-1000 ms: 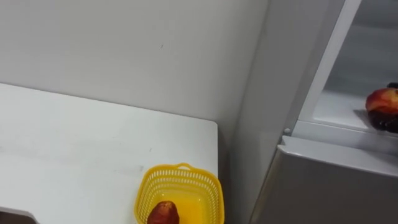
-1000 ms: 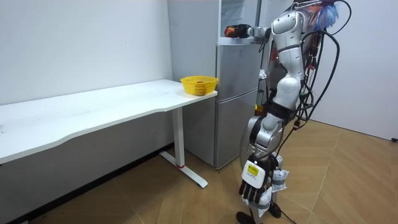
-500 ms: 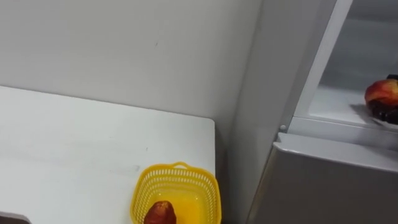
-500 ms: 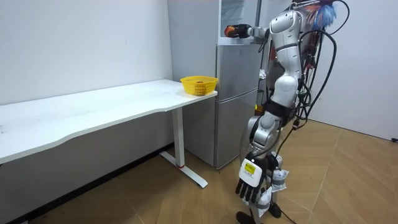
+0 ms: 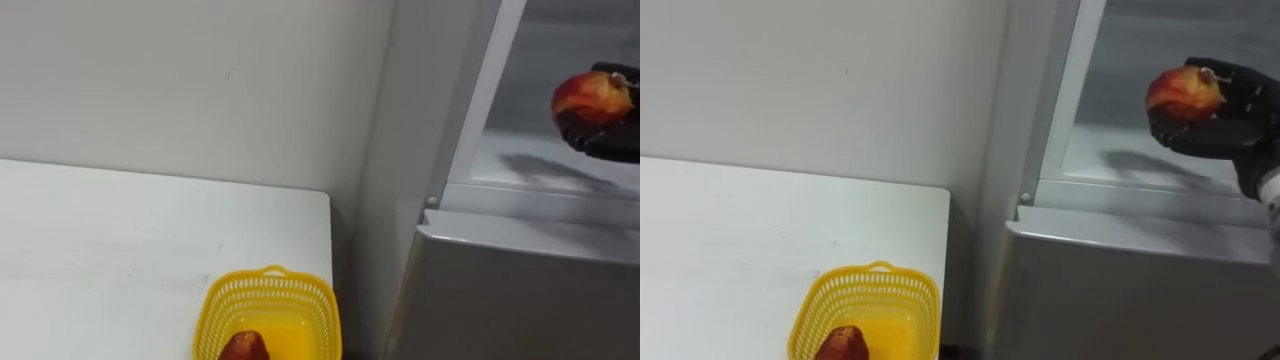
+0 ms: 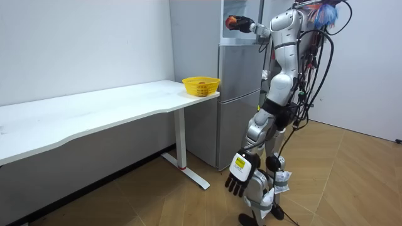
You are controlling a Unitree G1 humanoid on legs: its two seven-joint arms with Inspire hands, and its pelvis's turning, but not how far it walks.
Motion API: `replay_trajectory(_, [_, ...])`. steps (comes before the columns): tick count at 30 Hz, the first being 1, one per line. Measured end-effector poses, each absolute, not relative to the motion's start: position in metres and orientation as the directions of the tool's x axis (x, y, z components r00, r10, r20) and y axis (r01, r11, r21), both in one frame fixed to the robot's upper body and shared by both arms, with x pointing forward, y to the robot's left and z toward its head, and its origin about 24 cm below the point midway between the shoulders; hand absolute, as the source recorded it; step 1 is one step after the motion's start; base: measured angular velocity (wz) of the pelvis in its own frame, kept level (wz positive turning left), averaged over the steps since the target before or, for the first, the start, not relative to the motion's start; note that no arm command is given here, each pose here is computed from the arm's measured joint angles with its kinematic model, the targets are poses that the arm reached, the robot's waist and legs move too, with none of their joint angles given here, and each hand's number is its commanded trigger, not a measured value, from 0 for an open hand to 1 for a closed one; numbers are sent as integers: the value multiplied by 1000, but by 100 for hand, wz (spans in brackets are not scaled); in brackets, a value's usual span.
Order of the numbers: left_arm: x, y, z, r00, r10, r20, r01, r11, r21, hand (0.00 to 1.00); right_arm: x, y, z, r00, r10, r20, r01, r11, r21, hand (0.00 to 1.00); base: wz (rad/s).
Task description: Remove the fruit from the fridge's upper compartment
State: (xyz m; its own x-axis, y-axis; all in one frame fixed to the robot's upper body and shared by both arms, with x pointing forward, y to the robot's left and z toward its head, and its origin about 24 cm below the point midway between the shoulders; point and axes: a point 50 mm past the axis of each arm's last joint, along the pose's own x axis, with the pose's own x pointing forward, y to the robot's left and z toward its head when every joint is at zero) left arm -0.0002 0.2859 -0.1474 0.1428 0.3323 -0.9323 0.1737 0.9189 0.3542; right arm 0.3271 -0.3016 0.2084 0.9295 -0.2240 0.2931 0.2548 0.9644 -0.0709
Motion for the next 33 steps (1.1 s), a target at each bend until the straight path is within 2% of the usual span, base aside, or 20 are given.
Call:
replay_trajectory(5, [7, 280, -150, 166, 336, -927, 172, 916, 363, 0, 311, -275, 206, 908, -181, 377, 219, 974, -60, 100, -15])
replay_trajectory(10, [21, 273, -152, 207, 318, -925, 189, 915, 357, 0, 291, -265, 205, 872, -192, 450, 262, 960, -97, 100, -12])
replay_trajectory(19, [23, 266, -155, 228, 304, -925, 201, 915, 351, 0, 259, -240, 205, 824, -150, 547, 258, 958, -126, 100, -12])
replay_trajectory(26, [28, 261, -158, 240, 288, -927, 240, 908, 344, 0, 228, -209, 223, 682, -42, 730, 310, 921, -236, 100, -3])
replay_trajectory(33, [26, 256, -160, 241, 265, -934, 275, 904, 328, 0, 220, -175, 221, 625, 114, 772, 279, 891, -358, 100, -8])
